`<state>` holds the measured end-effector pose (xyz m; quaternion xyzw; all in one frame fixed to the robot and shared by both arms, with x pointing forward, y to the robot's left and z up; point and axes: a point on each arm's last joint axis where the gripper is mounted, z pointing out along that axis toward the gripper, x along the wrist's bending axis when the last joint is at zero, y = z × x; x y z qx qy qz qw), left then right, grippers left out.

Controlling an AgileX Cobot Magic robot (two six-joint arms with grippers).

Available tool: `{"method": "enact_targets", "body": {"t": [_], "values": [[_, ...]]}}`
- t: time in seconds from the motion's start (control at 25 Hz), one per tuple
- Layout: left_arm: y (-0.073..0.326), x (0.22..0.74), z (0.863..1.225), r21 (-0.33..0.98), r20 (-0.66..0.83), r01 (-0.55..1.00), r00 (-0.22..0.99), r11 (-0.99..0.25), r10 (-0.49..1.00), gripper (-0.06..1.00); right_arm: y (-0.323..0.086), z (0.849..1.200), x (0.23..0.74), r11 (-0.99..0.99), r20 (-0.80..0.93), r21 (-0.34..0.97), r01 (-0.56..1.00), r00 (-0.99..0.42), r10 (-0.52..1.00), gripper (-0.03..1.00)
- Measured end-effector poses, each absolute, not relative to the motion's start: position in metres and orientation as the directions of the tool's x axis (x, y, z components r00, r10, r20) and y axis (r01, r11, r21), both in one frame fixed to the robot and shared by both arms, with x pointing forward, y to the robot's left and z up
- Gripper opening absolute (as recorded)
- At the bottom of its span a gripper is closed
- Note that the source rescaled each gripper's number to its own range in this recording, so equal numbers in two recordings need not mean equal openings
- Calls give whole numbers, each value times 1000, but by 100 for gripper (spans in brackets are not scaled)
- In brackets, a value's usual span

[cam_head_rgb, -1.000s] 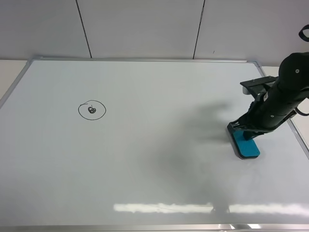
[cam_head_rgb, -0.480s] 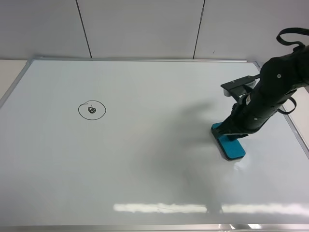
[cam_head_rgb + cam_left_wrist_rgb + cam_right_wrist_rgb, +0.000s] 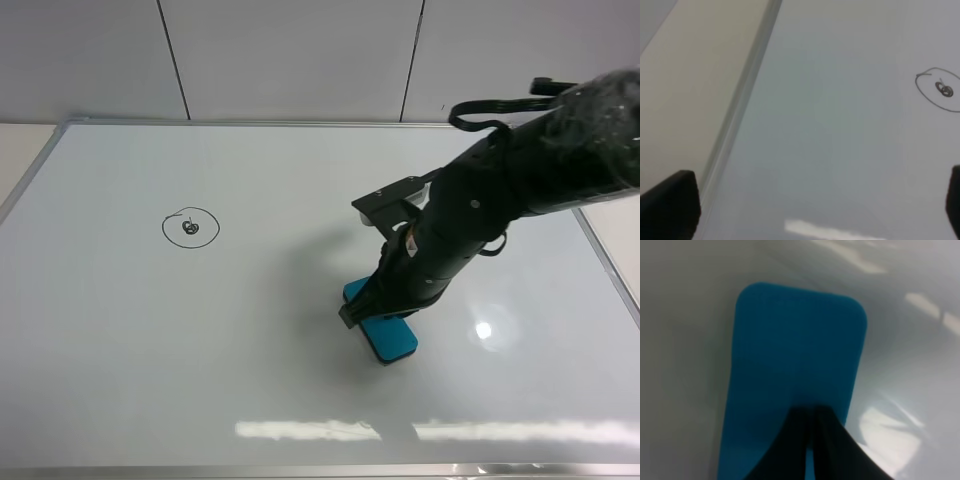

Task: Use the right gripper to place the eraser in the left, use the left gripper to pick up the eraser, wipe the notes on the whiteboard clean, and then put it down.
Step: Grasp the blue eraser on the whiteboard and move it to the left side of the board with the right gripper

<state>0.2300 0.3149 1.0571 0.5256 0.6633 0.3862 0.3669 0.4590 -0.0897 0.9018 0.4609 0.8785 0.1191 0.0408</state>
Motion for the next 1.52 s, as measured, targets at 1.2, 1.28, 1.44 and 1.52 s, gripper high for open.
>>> {"method": "enact_targets", "body": {"t": [1.2,1.28,1.44,1.52], "values": [[315,230,1057,898,-81,414,-178,149,981,100,169,894,476,731,78,294,616,-777,624,0],[315,230,1057,898,-81,414,-178,149,981,100,171,893,475,726,91,297,621,-775,626,0],[315,230,1057,898,-81,414,-178,149,981,100,175,893,475,717,111,301,628,-770,628,0],[315,230,1057,898,-81,414,-178,149,981,100,175,893,475,718,109,302,627,-771,627,0]]}}
